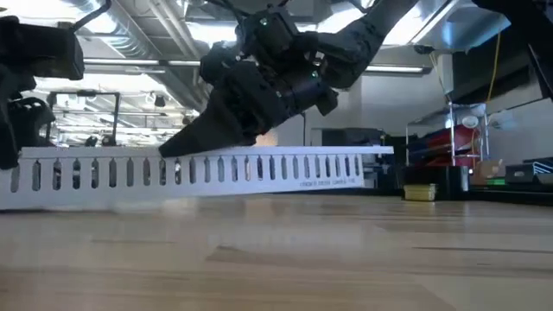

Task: Ziptie cables
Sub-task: Close the white cable duct

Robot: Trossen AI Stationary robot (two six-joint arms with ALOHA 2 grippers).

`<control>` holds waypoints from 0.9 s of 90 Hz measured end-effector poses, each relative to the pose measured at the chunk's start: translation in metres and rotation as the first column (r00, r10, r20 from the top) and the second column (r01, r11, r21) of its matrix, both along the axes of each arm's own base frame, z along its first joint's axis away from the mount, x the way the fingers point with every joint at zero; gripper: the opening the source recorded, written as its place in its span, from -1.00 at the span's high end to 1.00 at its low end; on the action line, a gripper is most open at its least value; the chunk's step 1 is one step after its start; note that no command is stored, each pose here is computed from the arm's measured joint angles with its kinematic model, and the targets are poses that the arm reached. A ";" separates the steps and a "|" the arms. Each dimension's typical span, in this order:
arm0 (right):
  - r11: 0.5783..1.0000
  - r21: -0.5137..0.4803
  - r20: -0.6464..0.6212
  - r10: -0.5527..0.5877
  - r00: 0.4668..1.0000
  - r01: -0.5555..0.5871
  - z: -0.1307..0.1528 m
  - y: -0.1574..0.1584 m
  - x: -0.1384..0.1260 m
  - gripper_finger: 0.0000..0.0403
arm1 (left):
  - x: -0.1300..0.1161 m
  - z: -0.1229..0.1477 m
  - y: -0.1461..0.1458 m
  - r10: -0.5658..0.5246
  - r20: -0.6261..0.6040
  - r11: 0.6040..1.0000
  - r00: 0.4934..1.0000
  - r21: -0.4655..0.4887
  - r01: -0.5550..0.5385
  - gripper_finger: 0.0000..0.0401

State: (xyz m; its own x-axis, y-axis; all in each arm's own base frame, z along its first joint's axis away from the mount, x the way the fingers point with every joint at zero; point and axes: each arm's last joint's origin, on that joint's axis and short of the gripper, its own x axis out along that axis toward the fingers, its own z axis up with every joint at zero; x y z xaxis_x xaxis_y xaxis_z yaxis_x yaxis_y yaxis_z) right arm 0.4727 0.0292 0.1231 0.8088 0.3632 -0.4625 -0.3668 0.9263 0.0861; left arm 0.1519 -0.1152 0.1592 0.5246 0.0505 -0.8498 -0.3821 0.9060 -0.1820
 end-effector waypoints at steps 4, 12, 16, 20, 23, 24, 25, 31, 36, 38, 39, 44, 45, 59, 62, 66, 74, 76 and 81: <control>1.000 0.005 0.001 0.001 1.000 -0.001 -0.005 0.003 0.001 -0.07 | 0.000 0.000 -0.001 -0.011 0.001 1.000 1.000 -0.001 0.011 -0.05; 1.000 0.009 -0.004 0.009 1.000 -0.009 -0.009 0.007 0.008 -0.07 | 0.000 0.000 -0.001 -0.036 -0.007 0.999 0.999 -0.003 0.036 -0.05; 1.000 0.010 -0.005 0.013 1.000 -0.013 -0.010 0.009 0.012 -0.07 | -0.001 0.000 -0.001 -0.041 -0.017 0.999 0.999 -0.007 0.040 -0.05; 1.000 0.014 -0.006 0.019 1.000 -0.019 -0.010 0.009 0.016 -0.08 | -0.001 -0.001 -0.001 -0.044 -0.030 0.999 0.999 -0.016 0.043 -0.05; 1.000 0.020 -0.006 0.024 1.000 -0.024 -0.010 0.009 0.019 -0.08 | -0.002 -0.001 -0.001 -0.045 -0.035 0.999 0.998 -0.018 0.044 -0.05; 0.999 0.023 -0.006 0.026 1.000 -0.026 -0.010 0.009 0.020 -0.08 | -0.002 -0.001 -0.001 -0.047 -0.038 0.999 0.998 -0.019 0.046 -0.05; 0.999 0.026 -0.007 0.029 1.000 -0.029 -0.010 0.010 0.021 -0.08 | -0.002 -0.001 -0.001 -0.049 -0.040 0.999 0.998 -0.021 0.048 -0.05; 0.999 0.031 -0.016 0.038 0.999 -0.037 -0.009 0.010 0.025 -0.08 | -0.002 -0.001 -0.002 -0.055 -0.045 0.998 0.997 -0.030 0.054 -0.05; 0.999 0.030 -0.031 0.038 0.999 -0.037 -0.009 0.010 0.026 -0.09 | -0.002 -0.001 -0.002 -0.057 -0.048 0.998 0.997 -0.034 0.055 -0.05; 0.999 0.026 -0.036 0.040 0.999 -0.039 -0.008 0.010 0.026 -0.09 | -0.002 -0.001 -0.002 -0.057 -0.050 0.998 0.997 -0.037 0.056 -0.05; 0.999 0.024 -0.038 0.041 0.998 -0.040 -0.008 0.010 0.026 -0.09 | -0.002 -0.001 -0.002 -0.058 -0.050 0.998 0.997 -0.038 0.056 -0.05; 0.999 0.015 -0.054 0.045 0.998 -0.044 -0.008 0.010 0.027 -0.11 | -0.002 -0.001 -0.002 -0.056 -0.059 0.997 0.997 -0.056 0.053 -0.05; 0.999 0.014 -0.056 0.045 0.997 -0.044 -0.008 0.010 0.027 -0.11 | -0.002 -0.001 -0.003 -0.055 -0.060 0.997 0.997 -0.059 0.051 -0.05; 1.000 0.013 -0.066 0.024 0.998 -0.023 -0.009 0.011 0.028 -0.33 | -0.001 -0.001 -0.002 -0.019 -0.037 0.999 0.999 -0.051 0.017 -0.05; 1.000 0.011 -0.077 0.015 0.997 -0.015 -0.010 0.010 0.028 -0.40 | 0.000 0.000 -0.002 -0.015 -0.032 0.999 0.999 -0.052 0.014 -0.05; 1.000 0.016 -0.084 -0.005 0.996 0.007 -0.010 0.010 0.028 -0.50 | 0.000 -0.001 -0.001 -0.010 -0.037 0.999 0.999 -0.043 0.009 -0.05; 0.999 -0.016 -0.106 -0.051 0.993 0.050 -0.011 0.007 0.027 -0.69 | 0.000 -0.001 0.002 0.000 -0.056 0.999 0.998 -0.048 -0.003 -0.12; 0.998 -0.029 -0.113 -0.051 0.992 0.048 -0.011 0.005 0.028 -0.73 | 0.001 -0.001 0.003 0.002 -0.060 0.999 0.998 -0.052 -0.005 -0.15; 0.998 -0.050 -0.148 -0.036 0.988 0.029 -0.010 0.002 0.028 -0.81 | 0.003 -0.001 0.006 0.008 -0.063 0.999 0.998 -0.052 -0.011 -0.22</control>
